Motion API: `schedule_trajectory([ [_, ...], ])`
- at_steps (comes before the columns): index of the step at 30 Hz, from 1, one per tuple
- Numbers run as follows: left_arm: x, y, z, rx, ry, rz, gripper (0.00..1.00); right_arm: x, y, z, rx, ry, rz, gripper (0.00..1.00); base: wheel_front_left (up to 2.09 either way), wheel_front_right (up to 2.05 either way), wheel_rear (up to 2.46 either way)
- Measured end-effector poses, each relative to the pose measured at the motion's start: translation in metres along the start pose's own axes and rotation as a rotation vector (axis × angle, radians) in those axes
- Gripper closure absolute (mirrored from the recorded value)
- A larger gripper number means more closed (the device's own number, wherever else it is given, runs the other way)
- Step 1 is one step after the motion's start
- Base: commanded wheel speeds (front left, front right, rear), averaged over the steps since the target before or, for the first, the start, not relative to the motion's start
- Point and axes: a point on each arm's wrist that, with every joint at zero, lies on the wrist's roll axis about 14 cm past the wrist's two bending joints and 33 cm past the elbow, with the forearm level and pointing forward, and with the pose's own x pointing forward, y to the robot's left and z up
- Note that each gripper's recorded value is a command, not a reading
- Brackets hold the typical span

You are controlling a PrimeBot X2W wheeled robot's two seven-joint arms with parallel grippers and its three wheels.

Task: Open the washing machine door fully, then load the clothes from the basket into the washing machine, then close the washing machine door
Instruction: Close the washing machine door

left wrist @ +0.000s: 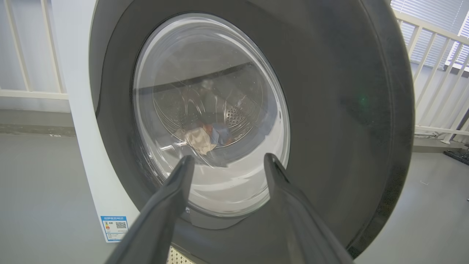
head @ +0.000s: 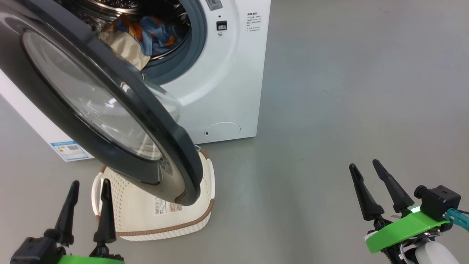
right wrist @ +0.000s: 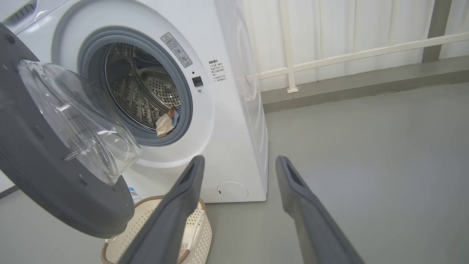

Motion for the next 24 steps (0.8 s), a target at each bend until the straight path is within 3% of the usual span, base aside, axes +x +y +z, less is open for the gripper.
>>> schedule_trajectory([
  [22, -0.0026, -0.0002, 0.0067, -0.001, -0.020, 0.006, 0.00, 0.0006, 0.0038, 0.0036, -0.003, -0.009, 0.014, 0.00, 0.00, 0.00, 0.00],
  [23, -0.0030, -0.0001, 0.0073, 0.000, -0.021, 0.007, 0.00, 0.0007, 0.0044, 0.0039, -0.003, -0.011, 0.016, 0.02, 0.00, 0.00, 0.00],
  [24, -0.0033, 0.0002, 0.0079, 0.000, -0.023, 0.008, 0.00, 0.0009, 0.0050, 0.0041, -0.003, -0.011, 0.018, 0.21, 0.00, 0.00, 0.00],
])
